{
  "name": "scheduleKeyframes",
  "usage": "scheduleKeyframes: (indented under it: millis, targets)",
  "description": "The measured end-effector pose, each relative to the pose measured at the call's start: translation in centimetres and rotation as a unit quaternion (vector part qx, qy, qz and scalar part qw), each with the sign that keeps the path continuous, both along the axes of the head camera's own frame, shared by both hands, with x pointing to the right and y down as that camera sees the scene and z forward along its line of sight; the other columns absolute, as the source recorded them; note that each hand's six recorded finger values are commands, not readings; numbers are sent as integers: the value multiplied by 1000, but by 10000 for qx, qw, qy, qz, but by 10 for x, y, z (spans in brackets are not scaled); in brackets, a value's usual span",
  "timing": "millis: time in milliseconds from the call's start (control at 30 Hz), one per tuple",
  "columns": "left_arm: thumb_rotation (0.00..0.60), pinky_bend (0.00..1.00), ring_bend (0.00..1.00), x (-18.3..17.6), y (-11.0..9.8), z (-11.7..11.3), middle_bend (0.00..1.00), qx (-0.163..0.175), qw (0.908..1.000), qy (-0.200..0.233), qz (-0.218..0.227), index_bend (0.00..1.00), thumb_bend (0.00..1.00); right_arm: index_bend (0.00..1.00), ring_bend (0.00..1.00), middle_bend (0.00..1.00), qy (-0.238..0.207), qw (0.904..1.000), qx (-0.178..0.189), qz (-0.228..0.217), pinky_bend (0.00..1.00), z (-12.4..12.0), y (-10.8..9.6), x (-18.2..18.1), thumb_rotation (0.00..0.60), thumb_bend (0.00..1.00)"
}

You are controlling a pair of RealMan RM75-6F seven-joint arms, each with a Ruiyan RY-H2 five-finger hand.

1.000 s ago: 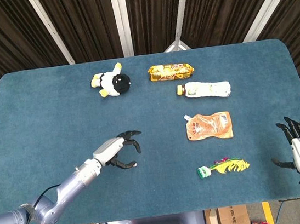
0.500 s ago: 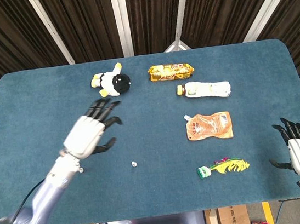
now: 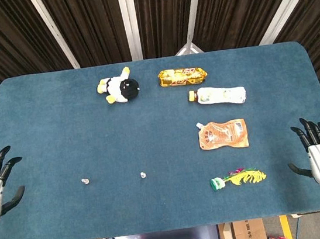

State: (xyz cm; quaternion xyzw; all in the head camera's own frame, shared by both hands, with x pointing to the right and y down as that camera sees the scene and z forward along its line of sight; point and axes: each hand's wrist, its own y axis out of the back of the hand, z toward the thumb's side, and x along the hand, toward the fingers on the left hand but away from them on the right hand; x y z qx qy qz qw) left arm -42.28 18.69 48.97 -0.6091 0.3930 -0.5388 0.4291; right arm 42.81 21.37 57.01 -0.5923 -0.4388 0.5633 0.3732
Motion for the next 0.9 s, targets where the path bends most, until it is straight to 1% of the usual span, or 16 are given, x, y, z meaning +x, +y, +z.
scheduleKeyframes:
  millis: [233, 333, 467, 533, 667, 900]
  targets:
    - [600, 0, 0, -19, 28, 18, 0, -168, 9990, 358, -184, 154, 422, 162, 38, 68, 9, 10000, 39, -57, 0, -4, -1, 3, 600, 115]
    - [600, 0, 0, -24, 34, 28, 0, -269, 9984, 416, -258, 135, 422, 162, 35, 67, 38, 10000, 32, -81, 0, -6, -1, 4, 600, 114]
    - [600, 0, 0, -31, 39, 36, 0, -300, 9979, 463, -330, 105, 422, 158, 31, 68, 69, 9999, 3, -116, 0, -7, -1, 5, 600, 115]
    - [600, 0, 0, -35, 40, 39, 0, -273, 9976, 524, -369, 100, 422, 158, 31, 68, 80, 9999, -17, -130, 0, -7, -1, 4, 600, 115]
    - [600, 0, 0, -38, 38, 36, 0, -88, 9975, 597, -381, 99, 422, 158, 30, 68, 94, 9997, -70, -209, 0, -8, 0, 2, 600, 114]
    - [600, 0, 0, -45, 35, 34, 0, 110, 9982, 439, -399, 97, 422, 158, 30, 68, 84, 9996, -88, -254, 0, -9, 0, 1, 600, 114]
